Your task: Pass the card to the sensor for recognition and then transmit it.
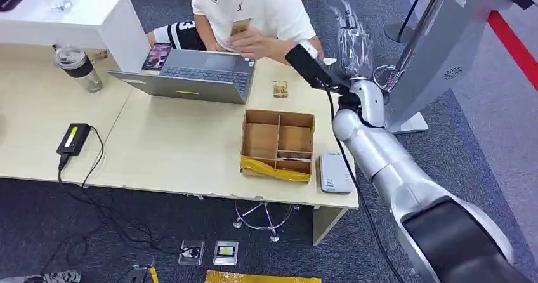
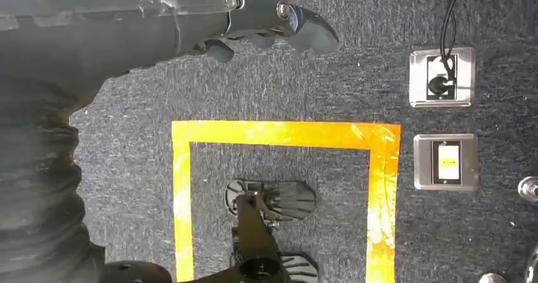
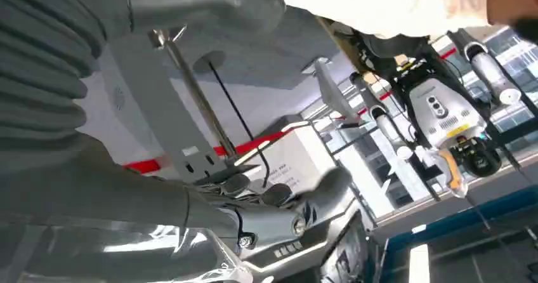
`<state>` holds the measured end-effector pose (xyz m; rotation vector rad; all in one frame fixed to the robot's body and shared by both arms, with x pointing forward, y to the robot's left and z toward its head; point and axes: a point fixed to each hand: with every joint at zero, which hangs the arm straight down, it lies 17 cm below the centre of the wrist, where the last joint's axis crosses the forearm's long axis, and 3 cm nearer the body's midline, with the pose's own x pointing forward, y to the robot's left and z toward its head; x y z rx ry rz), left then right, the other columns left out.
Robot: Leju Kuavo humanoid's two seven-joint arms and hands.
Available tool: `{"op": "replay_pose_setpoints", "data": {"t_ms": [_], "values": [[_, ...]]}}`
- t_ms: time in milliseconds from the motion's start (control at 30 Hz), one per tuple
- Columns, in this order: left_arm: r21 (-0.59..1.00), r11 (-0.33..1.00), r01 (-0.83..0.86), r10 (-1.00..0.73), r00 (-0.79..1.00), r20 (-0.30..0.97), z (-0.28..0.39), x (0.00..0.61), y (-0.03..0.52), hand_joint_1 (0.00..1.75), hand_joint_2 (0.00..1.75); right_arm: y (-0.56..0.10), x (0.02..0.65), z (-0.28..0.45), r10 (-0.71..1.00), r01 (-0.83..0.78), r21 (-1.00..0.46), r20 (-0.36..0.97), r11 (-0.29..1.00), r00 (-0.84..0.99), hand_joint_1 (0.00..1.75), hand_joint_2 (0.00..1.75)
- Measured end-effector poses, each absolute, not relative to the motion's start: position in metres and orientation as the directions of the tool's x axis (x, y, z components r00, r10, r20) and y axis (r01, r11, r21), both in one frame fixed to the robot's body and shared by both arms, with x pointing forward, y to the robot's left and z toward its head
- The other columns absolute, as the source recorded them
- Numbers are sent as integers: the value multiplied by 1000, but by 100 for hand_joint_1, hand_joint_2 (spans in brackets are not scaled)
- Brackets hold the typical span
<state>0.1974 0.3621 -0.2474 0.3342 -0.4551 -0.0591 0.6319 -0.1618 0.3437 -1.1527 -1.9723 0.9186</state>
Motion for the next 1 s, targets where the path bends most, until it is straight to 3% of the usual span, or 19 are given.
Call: {"op": "replay_pose_setpoints", "data": {"t_ms": [300, 467, 600, 1000], "values": [[334, 942, -38, -114, 899, 423, -250, 185, 363, 0, 175, -178, 622, 329, 831, 337, -775, 407, 534, -380, 0, 175], [320, 947, -40, -104, 902, 420, -251, 182, 363, 0, 175, -176, 600, 341, 800, 332, -744, 440, 580, -408, 0, 175], [313, 948, -58, -82, 905, 417, -252, 179, 363, 0, 175, -162, 571, 313, 771, 238, -764, 473, 600, -426, 0, 175], [297, 948, -112, -20, 913, 407, -253, 177, 369, 0, 175, -80, 477, 261, 753, 158, -888, 258, 431, -605, 0, 175]]}}
